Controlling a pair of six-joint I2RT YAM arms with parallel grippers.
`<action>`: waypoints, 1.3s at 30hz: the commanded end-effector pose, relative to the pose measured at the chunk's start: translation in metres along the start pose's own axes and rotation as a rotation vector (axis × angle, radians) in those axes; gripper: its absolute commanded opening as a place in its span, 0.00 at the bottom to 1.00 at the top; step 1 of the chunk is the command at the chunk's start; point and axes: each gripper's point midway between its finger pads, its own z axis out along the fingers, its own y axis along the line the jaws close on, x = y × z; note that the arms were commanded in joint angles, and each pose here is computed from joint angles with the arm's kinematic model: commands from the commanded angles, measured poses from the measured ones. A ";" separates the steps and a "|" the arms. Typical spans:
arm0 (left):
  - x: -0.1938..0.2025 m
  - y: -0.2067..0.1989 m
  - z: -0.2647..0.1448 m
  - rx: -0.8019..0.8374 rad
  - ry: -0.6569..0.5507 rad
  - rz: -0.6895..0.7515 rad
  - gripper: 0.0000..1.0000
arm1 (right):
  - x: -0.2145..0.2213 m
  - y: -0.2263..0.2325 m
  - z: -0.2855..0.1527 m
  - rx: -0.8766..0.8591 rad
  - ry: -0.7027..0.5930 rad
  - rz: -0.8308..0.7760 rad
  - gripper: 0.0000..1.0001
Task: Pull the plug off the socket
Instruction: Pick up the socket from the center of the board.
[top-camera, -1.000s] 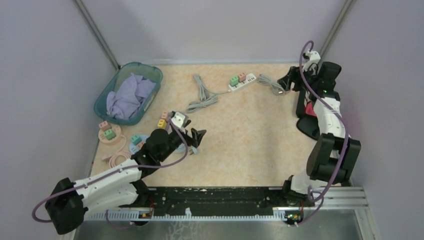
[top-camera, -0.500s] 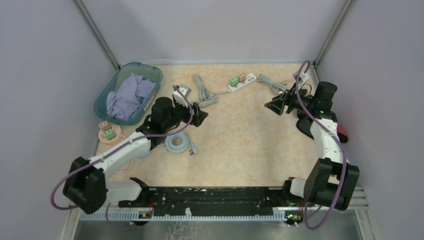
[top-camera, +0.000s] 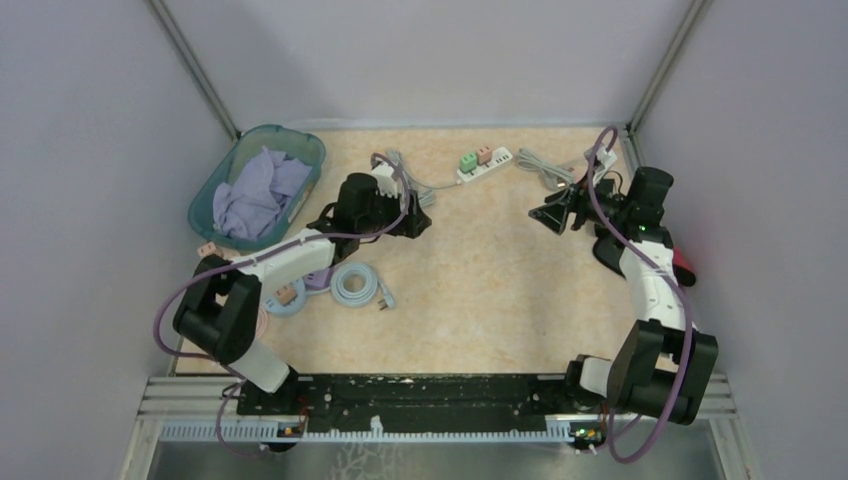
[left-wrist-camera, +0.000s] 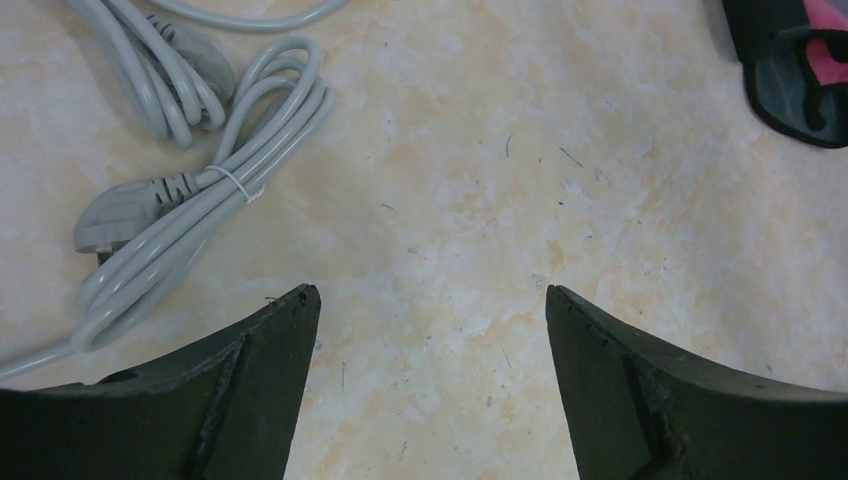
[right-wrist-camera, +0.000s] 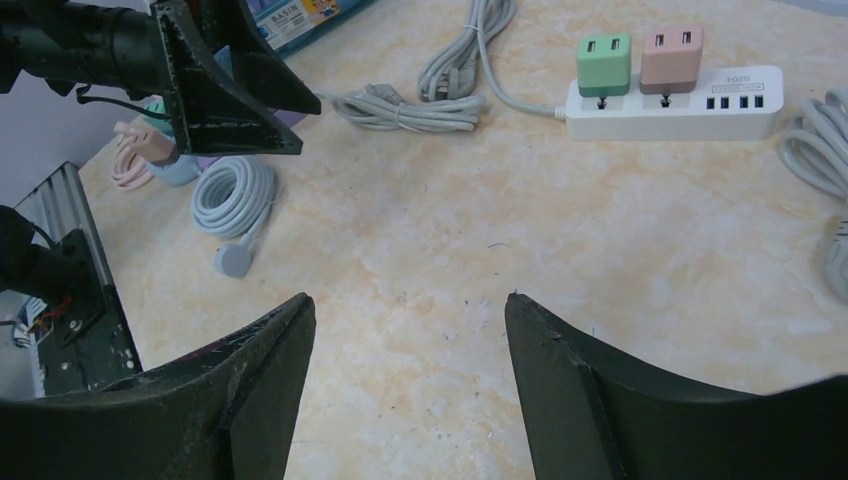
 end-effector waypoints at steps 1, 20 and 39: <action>-0.014 0.012 0.012 -0.074 -0.027 -0.060 0.89 | -0.017 -0.003 -0.005 0.018 -0.029 -0.096 0.70; -0.048 0.130 0.091 -0.667 0.032 -0.306 0.87 | -0.017 0.000 -0.006 0.013 -0.037 -0.100 0.70; -0.031 0.153 0.146 -0.487 0.104 -0.475 0.77 | -0.020 0.005 -0.008 0.002 -0.042 -0.111 0.70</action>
